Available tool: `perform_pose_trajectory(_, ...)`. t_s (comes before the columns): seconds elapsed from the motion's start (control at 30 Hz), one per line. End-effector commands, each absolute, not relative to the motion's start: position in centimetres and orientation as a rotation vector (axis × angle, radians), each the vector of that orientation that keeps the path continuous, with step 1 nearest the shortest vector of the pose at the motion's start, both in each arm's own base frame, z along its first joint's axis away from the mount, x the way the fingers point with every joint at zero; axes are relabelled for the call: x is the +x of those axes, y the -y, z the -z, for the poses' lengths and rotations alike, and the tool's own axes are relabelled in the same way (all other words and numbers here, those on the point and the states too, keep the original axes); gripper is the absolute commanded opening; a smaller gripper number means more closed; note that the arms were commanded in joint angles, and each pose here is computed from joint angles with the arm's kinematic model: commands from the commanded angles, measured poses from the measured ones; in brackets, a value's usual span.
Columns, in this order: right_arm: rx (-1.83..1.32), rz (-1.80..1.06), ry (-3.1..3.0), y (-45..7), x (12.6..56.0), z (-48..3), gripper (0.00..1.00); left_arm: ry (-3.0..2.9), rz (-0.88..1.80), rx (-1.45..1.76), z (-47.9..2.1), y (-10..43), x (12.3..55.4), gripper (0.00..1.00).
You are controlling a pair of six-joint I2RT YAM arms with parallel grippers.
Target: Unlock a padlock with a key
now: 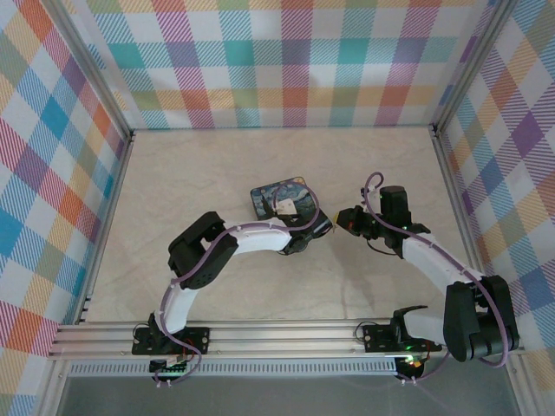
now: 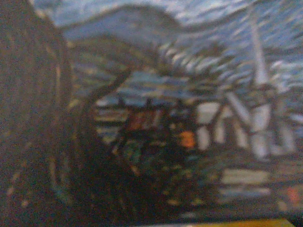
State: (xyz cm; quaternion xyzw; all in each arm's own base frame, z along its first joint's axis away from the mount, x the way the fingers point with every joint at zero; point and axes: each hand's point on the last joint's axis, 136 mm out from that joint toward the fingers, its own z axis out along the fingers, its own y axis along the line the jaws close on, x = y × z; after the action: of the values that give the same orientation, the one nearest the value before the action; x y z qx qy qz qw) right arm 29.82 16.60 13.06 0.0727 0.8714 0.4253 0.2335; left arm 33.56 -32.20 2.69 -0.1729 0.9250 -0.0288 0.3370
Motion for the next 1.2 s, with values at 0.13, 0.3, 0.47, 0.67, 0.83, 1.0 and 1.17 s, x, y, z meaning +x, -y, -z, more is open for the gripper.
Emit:
perform_pose_trajectory(0.13, 0.179, -1.173, -2.412, -16.5, 29.3, -12.5, 0.00, -2.410, 0.072, -0.486, -2.5, 32.0, 33.6, 0.30)
perform_pose_trajectory(0.3, 0.176, -1.157, -2.430, -16.3, 29.0, -12.2, 0.00, -2.414, 0.095, -0.439, -3.7, 32.3, 33.7, 0.22)
perform_pose_trajectory(0.47, 0.181, -1.149, -2.450, -16.1, 28.2, -11.7, 0.00, -2.536, 0.221, -0.328, -5.7, 33.3, 33.5, 0.15)
perform_pose_trajectory(0.67, 0.199, -1.271, -2.429, -17.0, 26.9, -12.0, 0.00, -2.706, 0.474, -0.335, -8.0, 33.2, 33.3, 0.08)
perform_pose_trajectory(0.83, 0.217, -1.338, -2.412, -17.6, 25.8, -12.4, 0.00, -2.770, 0.627, -0.357, -10.5, 33.5, 33.7, 0.06)
perform_pose_trajectory(1.0, 0.119, -1.411, -2.369, -20.3, 25.5, -14.6, 0.00, -2.807, 0.817, -0.457, -12.9, 33.9, 34.1, 0.05)
perform_pose_trajectory(1.17, 0.052, -1.407, -2.311, -22.3, 26.2, -15.9, 0.00, -2.815, 0.956, -0.545, -15.2, 33.6, 34.4, 0.03)
